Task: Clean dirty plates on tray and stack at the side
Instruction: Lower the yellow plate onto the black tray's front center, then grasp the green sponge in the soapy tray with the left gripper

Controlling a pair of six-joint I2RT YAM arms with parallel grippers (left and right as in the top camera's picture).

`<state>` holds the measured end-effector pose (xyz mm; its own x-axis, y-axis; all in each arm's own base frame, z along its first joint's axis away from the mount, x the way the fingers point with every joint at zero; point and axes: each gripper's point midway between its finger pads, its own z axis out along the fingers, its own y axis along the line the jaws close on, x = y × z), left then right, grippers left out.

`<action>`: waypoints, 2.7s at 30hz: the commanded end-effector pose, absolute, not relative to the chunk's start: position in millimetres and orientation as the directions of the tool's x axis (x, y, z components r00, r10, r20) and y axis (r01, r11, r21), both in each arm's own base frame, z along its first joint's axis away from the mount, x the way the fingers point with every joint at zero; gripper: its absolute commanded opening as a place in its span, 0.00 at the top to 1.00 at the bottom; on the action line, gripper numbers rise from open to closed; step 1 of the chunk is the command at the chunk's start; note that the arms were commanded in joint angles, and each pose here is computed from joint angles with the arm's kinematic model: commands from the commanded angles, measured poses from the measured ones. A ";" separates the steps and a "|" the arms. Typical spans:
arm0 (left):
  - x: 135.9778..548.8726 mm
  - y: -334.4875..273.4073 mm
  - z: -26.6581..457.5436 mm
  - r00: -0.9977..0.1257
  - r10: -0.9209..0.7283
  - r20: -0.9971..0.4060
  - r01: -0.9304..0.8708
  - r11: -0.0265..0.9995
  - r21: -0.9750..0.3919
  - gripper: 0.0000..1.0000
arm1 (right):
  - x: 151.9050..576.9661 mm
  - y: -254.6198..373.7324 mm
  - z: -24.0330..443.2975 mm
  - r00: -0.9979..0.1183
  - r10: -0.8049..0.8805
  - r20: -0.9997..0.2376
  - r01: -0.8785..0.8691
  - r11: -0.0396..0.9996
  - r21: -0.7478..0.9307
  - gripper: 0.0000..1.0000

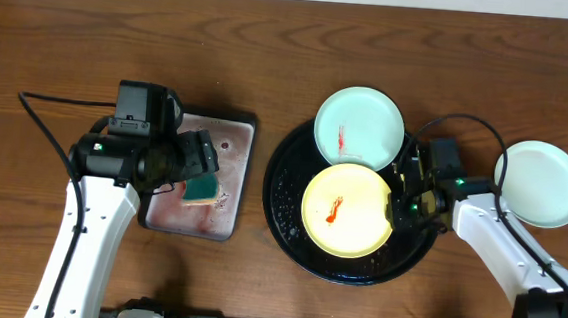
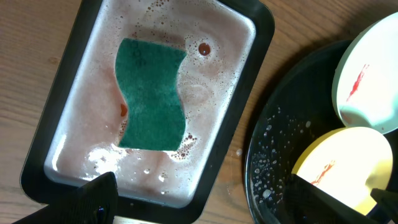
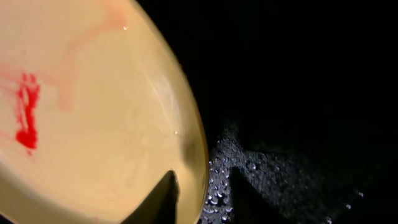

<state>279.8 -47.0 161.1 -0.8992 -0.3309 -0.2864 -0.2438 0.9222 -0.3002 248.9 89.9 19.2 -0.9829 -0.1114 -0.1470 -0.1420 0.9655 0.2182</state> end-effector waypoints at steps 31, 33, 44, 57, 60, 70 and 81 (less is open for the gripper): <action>268.3 -15.6 57.8 -0.902 -0.416 -0.117 -0.416 0.909 -0.027 0.31 | 285.7 98.3 117.5 -0.939 -0.115 -0.323 -0.174 0.972 0.160 0.60; 271.0 -22.7 40.3 -0.905 -0.421 -0.067 -0.419 0.907 -0.046 0.36 | 282.6 100.8 124.8 -0.935 -0.113 -0.336 -0.181 0.967 0.178 0.60; 273.0 -33.5 -11.9 -0.910 -0.409 0.062 -0.412 0.910 -0.045 0.93 | 268.4 98.0 124.9 -0.948 -0.117 -0.295 -0.175 0.968 0.180 0.61; 300.1 -20.3 52.3 -0.940 -0.323 -0.108 -0.322 0.946 -0.025 0.38 | 268.1 97.9 124.8 -0.949 -0.117 -0.294 -0.176 0.968 0.180 0.61; 306.6 -14.8 43.6 -0.936 -0.323 -0.139 -0.326 0.945 -0.001 0.38 | 268.1 97.9 124.8 -0.949 -0.117 -0.294 -0.175 0.968 0.180 0.61; 301.8 -15.8 -12.5 -0.944 -0.323 -0.066 -0.325 0.946 0.023 0.92 | 267.3 97.7 124.5 -0.952 -0.106 -0.288 -0.164 0.969 0.183 0.61; 312.2 -18.3 42.4 -0.936 -0.323 -0.141 -0.324 0.946 -0.021 0.51 | 267.1 97.7 124.4 -0.952 -0.107 -0.288 -0.164 0.969 0.183 0.62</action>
<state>303.0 -13.4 16.6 -0.9398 -0.3297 -0.0898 -0.3327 0.9428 0.0196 266.4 97.0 121.1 -0.9515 -0.1242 -0.2813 -0.1774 0.9690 0.1722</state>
